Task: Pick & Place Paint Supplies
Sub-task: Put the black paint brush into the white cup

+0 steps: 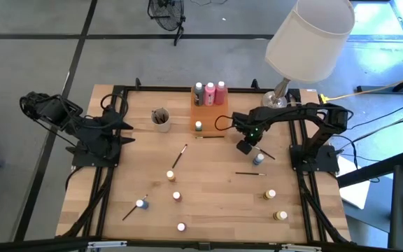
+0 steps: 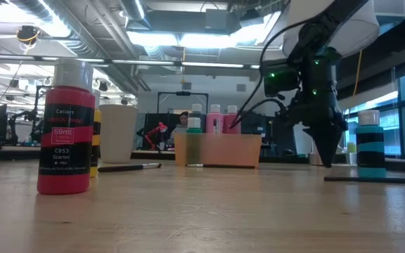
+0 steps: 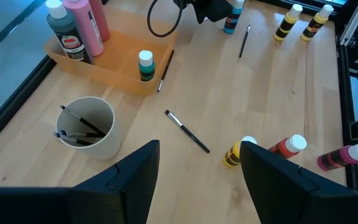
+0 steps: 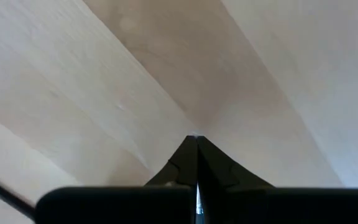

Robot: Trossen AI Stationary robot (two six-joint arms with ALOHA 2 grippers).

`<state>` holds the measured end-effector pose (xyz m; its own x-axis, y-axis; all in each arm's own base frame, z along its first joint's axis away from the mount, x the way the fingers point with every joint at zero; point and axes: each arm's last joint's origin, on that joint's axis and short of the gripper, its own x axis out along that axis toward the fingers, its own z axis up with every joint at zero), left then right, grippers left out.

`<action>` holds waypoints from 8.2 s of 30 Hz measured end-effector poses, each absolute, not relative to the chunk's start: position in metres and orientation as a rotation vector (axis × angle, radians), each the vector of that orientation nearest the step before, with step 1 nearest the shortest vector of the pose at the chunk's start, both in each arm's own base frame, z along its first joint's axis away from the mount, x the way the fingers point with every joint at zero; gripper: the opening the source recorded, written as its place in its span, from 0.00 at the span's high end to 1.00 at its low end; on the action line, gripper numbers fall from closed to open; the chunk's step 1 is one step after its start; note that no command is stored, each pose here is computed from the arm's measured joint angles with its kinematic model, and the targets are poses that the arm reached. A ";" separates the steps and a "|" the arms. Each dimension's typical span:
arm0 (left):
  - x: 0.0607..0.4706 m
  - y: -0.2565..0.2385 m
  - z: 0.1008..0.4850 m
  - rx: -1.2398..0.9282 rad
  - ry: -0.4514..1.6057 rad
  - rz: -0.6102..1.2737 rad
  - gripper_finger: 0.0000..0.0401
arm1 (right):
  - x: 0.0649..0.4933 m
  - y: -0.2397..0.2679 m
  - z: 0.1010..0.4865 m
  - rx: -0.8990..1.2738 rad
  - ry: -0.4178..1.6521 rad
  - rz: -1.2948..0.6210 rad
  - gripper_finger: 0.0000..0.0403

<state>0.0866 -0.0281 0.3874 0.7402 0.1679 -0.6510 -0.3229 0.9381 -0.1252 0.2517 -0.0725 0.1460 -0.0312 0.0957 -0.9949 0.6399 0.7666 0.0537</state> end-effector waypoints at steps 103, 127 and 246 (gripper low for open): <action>0.225 -0.041 0.443 0.320 -0.024 0.159 0.48 | 0.373 0.052 0.500 -0.116 -0.032 0.041 1.00; 0.226 -0.041 0.443 0.408 -0.025 0.168 0.86 | 0.379 0.052 0.495 -0.118 -0.018 0.045 1.00; 0.132 0.075 0.178 -0.226 -0.123 0.709 0.95 | 0.377 0.094 0.477 -0.004 0.122 0.182 0.44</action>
<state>0.1324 0.0750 0.1785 0.7533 0.6567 0.0358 -0.6302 0.7363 -0.2465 0.3771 0.0936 0.4767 0.9761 0.1802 -0.1217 -0.1806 0.9835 0.0074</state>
